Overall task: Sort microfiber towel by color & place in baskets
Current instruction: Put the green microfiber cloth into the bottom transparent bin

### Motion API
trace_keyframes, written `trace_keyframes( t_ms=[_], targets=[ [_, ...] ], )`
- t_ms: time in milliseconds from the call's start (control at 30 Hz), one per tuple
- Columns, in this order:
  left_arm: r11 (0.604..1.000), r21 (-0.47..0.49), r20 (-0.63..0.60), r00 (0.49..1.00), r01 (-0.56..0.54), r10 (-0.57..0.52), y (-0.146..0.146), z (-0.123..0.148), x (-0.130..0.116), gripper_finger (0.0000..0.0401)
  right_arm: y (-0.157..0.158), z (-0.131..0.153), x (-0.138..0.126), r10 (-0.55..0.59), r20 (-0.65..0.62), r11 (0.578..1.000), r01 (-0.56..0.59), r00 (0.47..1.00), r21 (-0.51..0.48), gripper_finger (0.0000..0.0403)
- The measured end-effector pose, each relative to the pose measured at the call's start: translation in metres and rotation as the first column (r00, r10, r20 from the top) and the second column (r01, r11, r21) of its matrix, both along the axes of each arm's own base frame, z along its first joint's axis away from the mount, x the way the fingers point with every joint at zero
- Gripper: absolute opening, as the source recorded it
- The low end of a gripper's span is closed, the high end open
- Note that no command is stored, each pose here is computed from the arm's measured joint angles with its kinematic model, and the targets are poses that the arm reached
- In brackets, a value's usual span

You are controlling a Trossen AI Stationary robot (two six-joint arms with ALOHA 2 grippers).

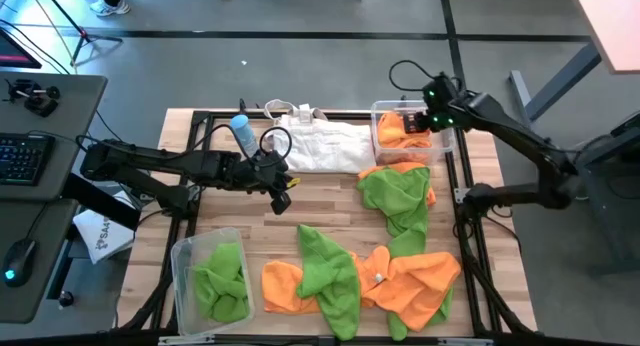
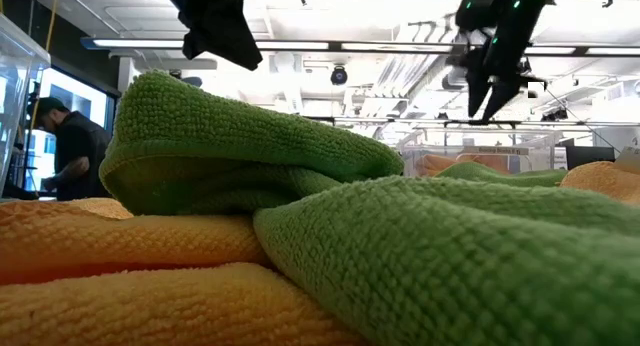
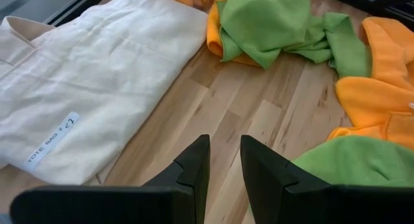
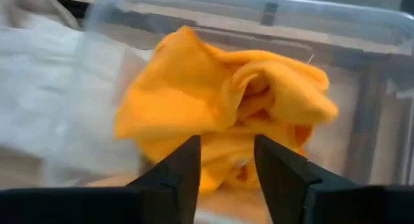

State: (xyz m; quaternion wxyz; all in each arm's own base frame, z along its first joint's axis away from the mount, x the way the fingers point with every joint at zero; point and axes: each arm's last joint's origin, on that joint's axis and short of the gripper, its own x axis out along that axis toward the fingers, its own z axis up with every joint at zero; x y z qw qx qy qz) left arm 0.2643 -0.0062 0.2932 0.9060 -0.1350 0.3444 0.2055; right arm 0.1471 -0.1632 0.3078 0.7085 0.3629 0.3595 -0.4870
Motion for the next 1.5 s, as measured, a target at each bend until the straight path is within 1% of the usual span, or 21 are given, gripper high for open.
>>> trace_keyframes(
  t_ms=[67,167,233,267,300,367,533,600,700,800,900,1000,1067,1167,1333,1433,1467,1500],
  targets=[
    [1.0,0.001,0.001,1.0,-0.001,0.001,0.0,0.0,0.0,0.0074,0.013,0.009,-0.004,-0.008,0.038,1.0,0.008,0.999,-0.007,0.0109],
    [1.0,0.002,0.0,1.0,0.0,0.0,0.0,0.0,0.0,0.0074,0.034,0.02,-0.008,-0.012,0.104,1.0,0.013,0.995,-0.015,0.0059],
    [1.0,-0.003,-0.001,1.0,0.009,-0.009,-0.001,0.0,0.0,0.0074,0.048,0.026,-0.008,0.007,0.151,1.0,-0.004,0.989,-0.02,0.0021],
    [1.0,-0.016,-0.001,1.0,0.022,-0.022,-0.002,0.0,0.0,0.0074,0.055,0.029,-0.008,0.025,0.171,1.0,-0.021,0.985,-0.023,0.0011],
    [0.999,-0.033,0.0,0.999,0.038,-0.038,-0.003,0.0,0.0,0.0074,0.062,0.031,-0.008,0.038,0.191,0.999,-0.035,0.981,-0.022,0.0007],
    [0.995,-0.062,0.004,0.997,0.079,-0.079,-0.008,0.0,0.0,0.0074,0.076,0.034,-0.007,0.037,0.224,0.999,-0.036,0.974,-0.008,0.0013],
    [0.985,-0.092,0.027,0.989,0.146,-0.144,-0.027,0.006,0.004,0.0065,0.111,0.034,-0.001,0.033,0.228,0.999,-0.036,0.973,0.006,0.0003],
    [0.98,-0.093,0.032,0.984,0.178,-0.176,-0.035,0.011,0.008,0.0053,0.123,0.035,0.004,0.05,0.256,0.999,-0.053,0.965,0.003,0.0006],
    [0.968,-0.062,0.026,0.97,0.242,-0.241,-0.046,0.015,0.018,0.003,0.137,0.035,0.008,0.081,0.28,0.996,-0.084,0.957,-0.003,0.0002],
    [0.943,-0.047,0.013,0.944,0.33,-0.33,-0.056,0.018,0.03,0.0011,0.148,0.035,0.009,0.1,0.288,0.995,-0.102,0.952,-0.007,0.0002],
    [0.904,-0.077,0.008,0.907,0.421,-0.422,-0.066,0.017,0.043,0.0002,0.157,0.035,0.008,0.113,0.283,0.993,-0.116,0.952,-0.009,0.0001],
    [0.866,-0.097,-0.012,0.87,0.49,-0.494,-0.074,0.009,0.054,0.0001,0.163,0.035,0.007,0.141,0.284,0.99,-0.139,0.948,-0.029,0.0001],
    [0.857,-0.09,-0.018,0.86,0.507,-0.511,-0.077,0.002,0.061,0.0005,0.167,0.035,0.007,0.16,0.283,0.987,-0.156,0.946,-0.036,0.0001],
    [0.852,-0.088,-0.042,0.853,0.515,-0.52,-0.08,-0.013,0.072,0.0021,0.171,0.034,0.007,0.19,0.272,0.982,-0.186,0.943,-0.04,0.0],
    [0.849,-0.095,-0.107,0.843,0.519,-0.527,-0.083,-0.041,0.088,0.0075,0.179,0.031,0.008,0.242,0.23,0.97,-0.241,0.943,-0.03,0.0],
    [0.837,-0.021,-0.127,0.829,0.547,-0.545,-0.085,-0.058,0.101,0.0106,0.183,0.027,0.01,0.277,0.188,0.961,-0.276,0.942,-0.03,0.0],
    [0.822,0.005,-0.134,0.815,0.569,-0.563,-0.086,-0.063,0.105,0.0113,0.185,0.026,0.011,0.29,0.178,0.957,-0.289,0.94,-0.034,0.0],
    [0.798,0.038,-0.146,0.794,0.601,-0.591,-0.088,-0.069,0.11,0.0118,0.185,0.025,0.012,0.301,0.167,0.953,-0.3,0.939,-0.036,0.0]
  ],
)
